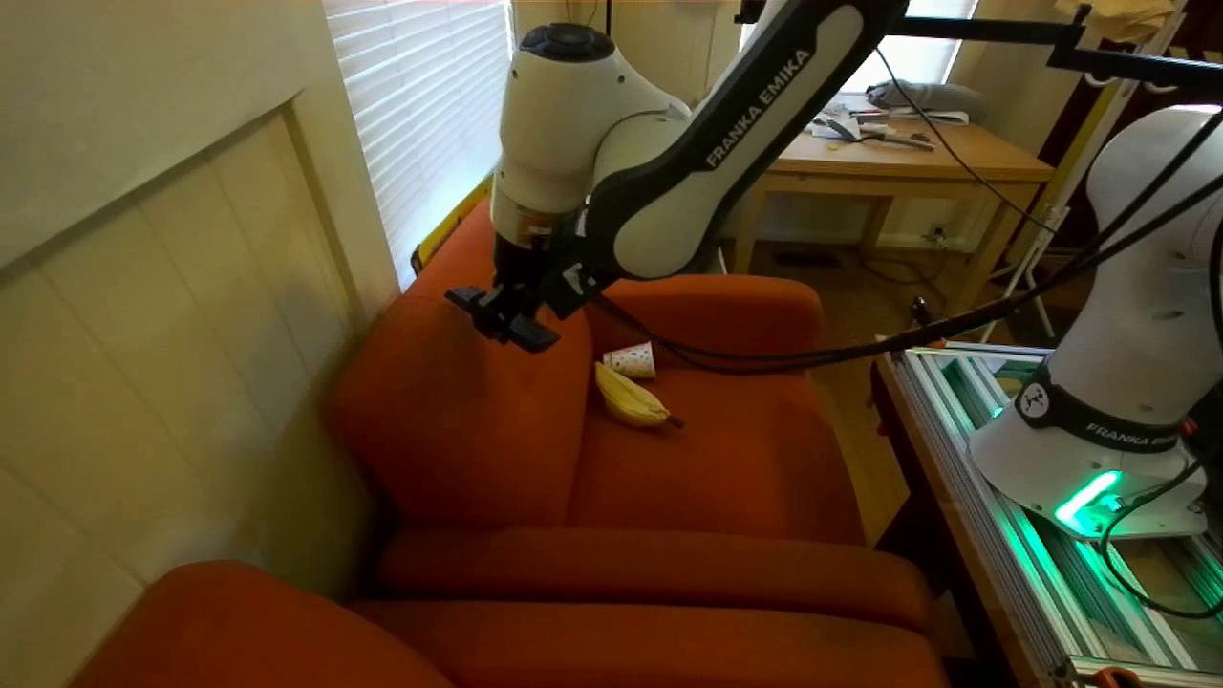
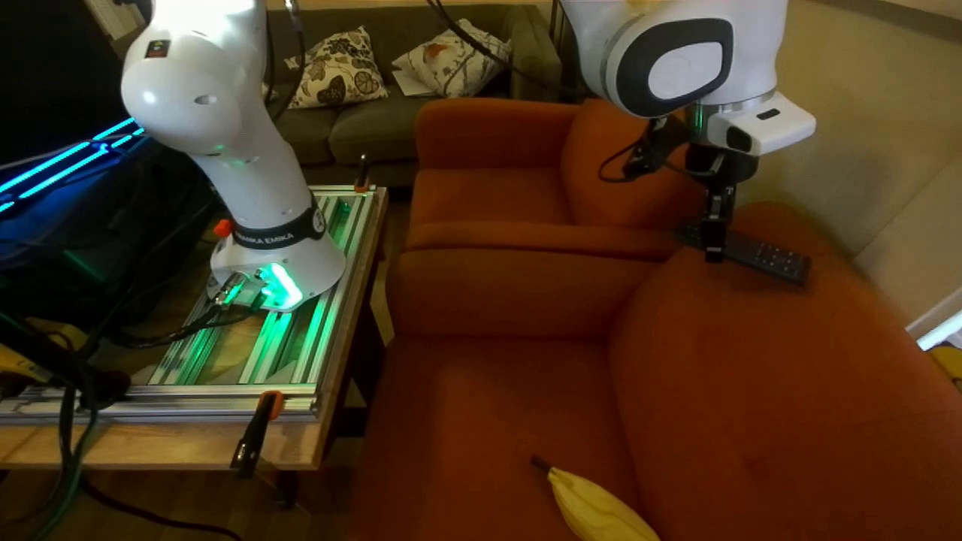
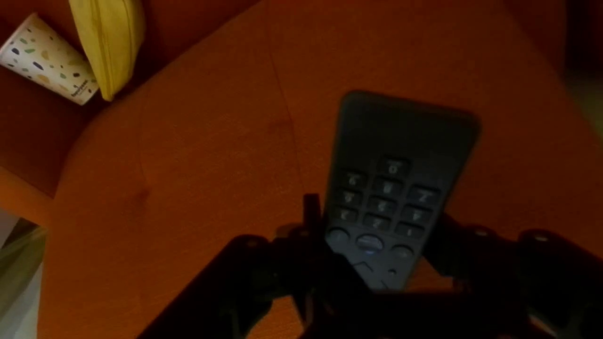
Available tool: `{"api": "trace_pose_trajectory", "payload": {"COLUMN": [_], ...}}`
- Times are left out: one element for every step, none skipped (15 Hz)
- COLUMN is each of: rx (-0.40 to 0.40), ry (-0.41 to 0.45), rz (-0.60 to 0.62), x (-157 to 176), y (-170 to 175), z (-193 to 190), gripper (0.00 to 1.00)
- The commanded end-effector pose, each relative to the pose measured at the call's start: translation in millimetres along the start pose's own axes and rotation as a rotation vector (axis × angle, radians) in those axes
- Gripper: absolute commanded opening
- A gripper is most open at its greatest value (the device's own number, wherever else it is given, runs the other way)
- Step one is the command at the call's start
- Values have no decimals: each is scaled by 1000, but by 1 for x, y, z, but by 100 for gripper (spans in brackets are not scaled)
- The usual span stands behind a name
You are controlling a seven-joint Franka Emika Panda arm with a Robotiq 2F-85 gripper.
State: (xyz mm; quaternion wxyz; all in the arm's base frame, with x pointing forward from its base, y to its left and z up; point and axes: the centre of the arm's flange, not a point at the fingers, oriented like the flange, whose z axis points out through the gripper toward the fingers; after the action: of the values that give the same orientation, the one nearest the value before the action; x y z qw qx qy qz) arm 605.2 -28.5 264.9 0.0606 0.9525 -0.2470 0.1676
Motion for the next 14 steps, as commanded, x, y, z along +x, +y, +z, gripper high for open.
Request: {"api": "trace_pose_trajectory", "payload": {"rx": [-11, -11, -7, -15, -15, -13, -12, -11, -11, -11, -11, 2, 4, 10], "ry": [-9, -5, -3, -21, -22, -21, -21, -20, -21, -21, -22, -14, -15, -12], "rz": [-21, -28, -22, -32, -32, -30, -29, -29, -28, -28, -28, -43, -51, -73], "x": [-37, -40, -38, -27, -29, -29, -29, -29, -30, -30, -30, -37, -43, -51], "y": [6, 6, 9, 1, 2, 3, 3, 4, 4, 4, 4, 5, 2, -1], "z": [-20, -20, -23, -3, -5, -7, -9, -10, -10, -10, -10, -12, -12, -13], "gripper": [24, 24, 24, 49, 49, 49, 49, 49, 49, 49, 24, 24, 24, 24]}}
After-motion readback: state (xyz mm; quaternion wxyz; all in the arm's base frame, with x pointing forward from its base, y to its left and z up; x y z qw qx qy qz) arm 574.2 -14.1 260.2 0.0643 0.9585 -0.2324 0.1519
